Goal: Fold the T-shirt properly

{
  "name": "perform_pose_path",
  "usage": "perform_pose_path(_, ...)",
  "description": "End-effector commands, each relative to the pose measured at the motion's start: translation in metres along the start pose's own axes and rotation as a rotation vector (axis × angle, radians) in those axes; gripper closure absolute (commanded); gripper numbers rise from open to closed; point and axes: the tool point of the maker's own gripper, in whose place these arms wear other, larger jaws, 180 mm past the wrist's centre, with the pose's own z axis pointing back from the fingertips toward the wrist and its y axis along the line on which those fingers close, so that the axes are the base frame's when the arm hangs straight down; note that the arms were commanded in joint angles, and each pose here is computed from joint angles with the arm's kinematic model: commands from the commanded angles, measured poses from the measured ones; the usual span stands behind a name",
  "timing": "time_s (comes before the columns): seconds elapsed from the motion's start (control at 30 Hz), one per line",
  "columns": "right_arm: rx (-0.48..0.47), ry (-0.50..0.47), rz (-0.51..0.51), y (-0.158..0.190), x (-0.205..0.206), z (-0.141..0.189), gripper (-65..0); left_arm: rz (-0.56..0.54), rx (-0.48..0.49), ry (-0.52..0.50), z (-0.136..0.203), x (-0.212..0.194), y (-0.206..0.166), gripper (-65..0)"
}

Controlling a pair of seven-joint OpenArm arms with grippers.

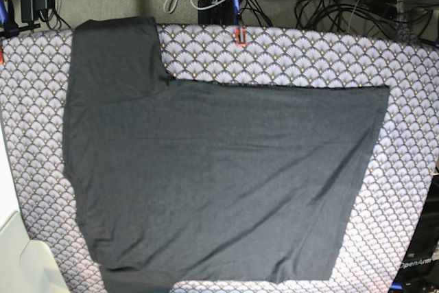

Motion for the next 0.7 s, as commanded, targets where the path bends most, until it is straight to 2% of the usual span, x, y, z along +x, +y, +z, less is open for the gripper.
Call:
perform_pose_path(0.0,0.003,0.009,0.0,0.0,-0.004,0.0,0.0,-0.003,0.003,0.005,0.001,-0.004,0.003,-0.4)
perform_pose_path(0.1,0.001,0.01,0.0,-0.002,-0.005,0.0,0.0,-0.039,0.002,0.009,0.001,-0.006,0.002,-0.3)
perform_pose_path(0.2,0.003,0.012,0.0,-0.001,-0.006,0.0,0.0,-0.247,-0.015,0.018,0.001,-0.012,-0.006,-0.3)
perform_pose_path(0.27,0.003,0.012,0.0,-0.001,-0.006,0.0,0.0,-0.326,-0.02,0.023,0.001,-0.015,-0.009,-0.4)
perform_pose_path(0.67,0.006,0.012,0.0,0.001,-0.006,0.0,0.0,-0.305,-0.002,0.014,0.001,-0.008,0.0,-0.3)
